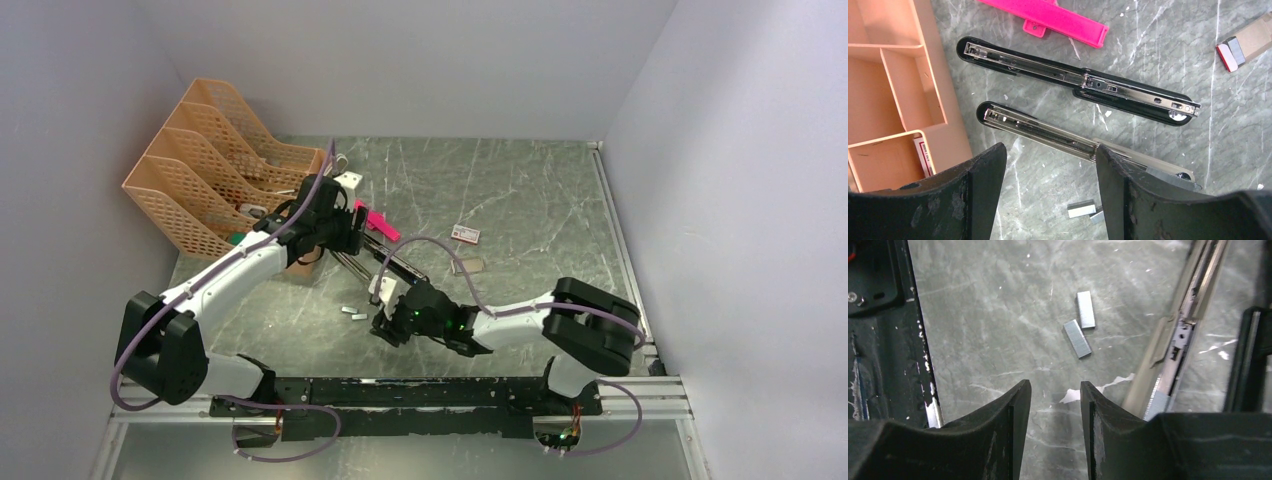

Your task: Load the staples into the stapler

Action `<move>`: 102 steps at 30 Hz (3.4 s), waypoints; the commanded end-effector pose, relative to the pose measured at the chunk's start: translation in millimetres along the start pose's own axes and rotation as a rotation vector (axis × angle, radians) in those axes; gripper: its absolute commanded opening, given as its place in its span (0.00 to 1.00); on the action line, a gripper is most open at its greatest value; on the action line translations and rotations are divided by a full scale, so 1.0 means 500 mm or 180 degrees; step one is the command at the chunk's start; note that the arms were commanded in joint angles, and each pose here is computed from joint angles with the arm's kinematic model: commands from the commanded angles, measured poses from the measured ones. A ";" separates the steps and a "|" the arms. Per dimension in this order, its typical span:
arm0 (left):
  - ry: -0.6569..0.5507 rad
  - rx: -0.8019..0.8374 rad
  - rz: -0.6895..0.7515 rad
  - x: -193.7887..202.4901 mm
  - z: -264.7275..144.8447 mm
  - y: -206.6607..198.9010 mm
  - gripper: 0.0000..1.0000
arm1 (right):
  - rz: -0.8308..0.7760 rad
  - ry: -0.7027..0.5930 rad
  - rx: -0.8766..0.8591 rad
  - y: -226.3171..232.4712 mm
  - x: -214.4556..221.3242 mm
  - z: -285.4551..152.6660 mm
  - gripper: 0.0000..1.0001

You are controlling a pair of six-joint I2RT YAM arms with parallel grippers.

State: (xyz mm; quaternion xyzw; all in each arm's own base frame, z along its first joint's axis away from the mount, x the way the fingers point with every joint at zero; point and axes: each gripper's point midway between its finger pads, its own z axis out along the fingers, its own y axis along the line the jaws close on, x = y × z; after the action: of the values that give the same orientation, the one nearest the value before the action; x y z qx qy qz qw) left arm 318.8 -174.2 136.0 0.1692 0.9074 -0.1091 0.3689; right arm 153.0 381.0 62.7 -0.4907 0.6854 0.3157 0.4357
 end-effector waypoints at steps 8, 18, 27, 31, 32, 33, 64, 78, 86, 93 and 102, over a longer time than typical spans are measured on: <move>-0.0067 -0.0064 -0.0044 -0.011 -0.003 0.012 0.70 | 0.0120 -0.0059 0.0101 -0.004 0.052 0.005 0.45; -0.0060 -0.0118 -0.0047 -0.011 -0.002 0.018 0.70 | 0.0104 0.0083 0.0113 -0.032 0.102 0.005 0.46; -0.0065 -0.0117 -0.0045 -0.011 -0.003 0.019 0.70 | -0.0126 -0.0082 0.0055 -0.058 0.089 0.014 0.47; -0.0070 -0.0114 -0.0046 -0.011 -0.004 0.019 0.70 | -0.0336 -0.0293 -0.0125 -0.044 0.076 0.028 0.48; -0.0073 -0.0115 -0.0045 -0.012 -0.004 0.019 0.70 | -0.0374 -0.0330 -0.0168 -0.040 0.075 0.033 0.49; -0.0072 -0.0112 -0.0044 -0.012 -0.004 0.018 0.70 | -0.0409 -0.0356 -0.0198 -0.038 0.075 0.037 0.49; -0.0098 -0.0108 -0.0025 -0.011 -0.003 0.019 0.70 | -0.0612 -0.0230 -0.0658 -0.032 0.115 0.105 0.49; -0.0093 -0.0098 -0.0018 -0.009 -0.002 0.017 0.70 | -0.0552 -0.0153 -0.0773 -0.014 0.123 0.100 0.37; -0.0094 -0.0097 -0.0022 -0.009 -0.003 0.018 0.70 | -0.0550 -0.0138 -0.0685 -0.023 0.124 0.102 0.28; -0.0089 -0.0091 -0.0018 -0.008 -0.002 0.017 0.70 | -0.0516 -0.0138 -0.0599 -0.031 0.126 0.105 0.26; -0.0091 -0.0088 -0.0020 -0.009 -0.002 0.017 0.70 | -0.0462 -0.0154 -0.0603 -0.030 0.126 0.108 0.36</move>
State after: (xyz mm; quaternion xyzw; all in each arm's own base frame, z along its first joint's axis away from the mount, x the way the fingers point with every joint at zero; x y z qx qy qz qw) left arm 320.4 -170.4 134.6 0.1640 0.9086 -0.1038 0.3698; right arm 178.0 412.1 16.3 -0.5640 0.5672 0.3784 0.4659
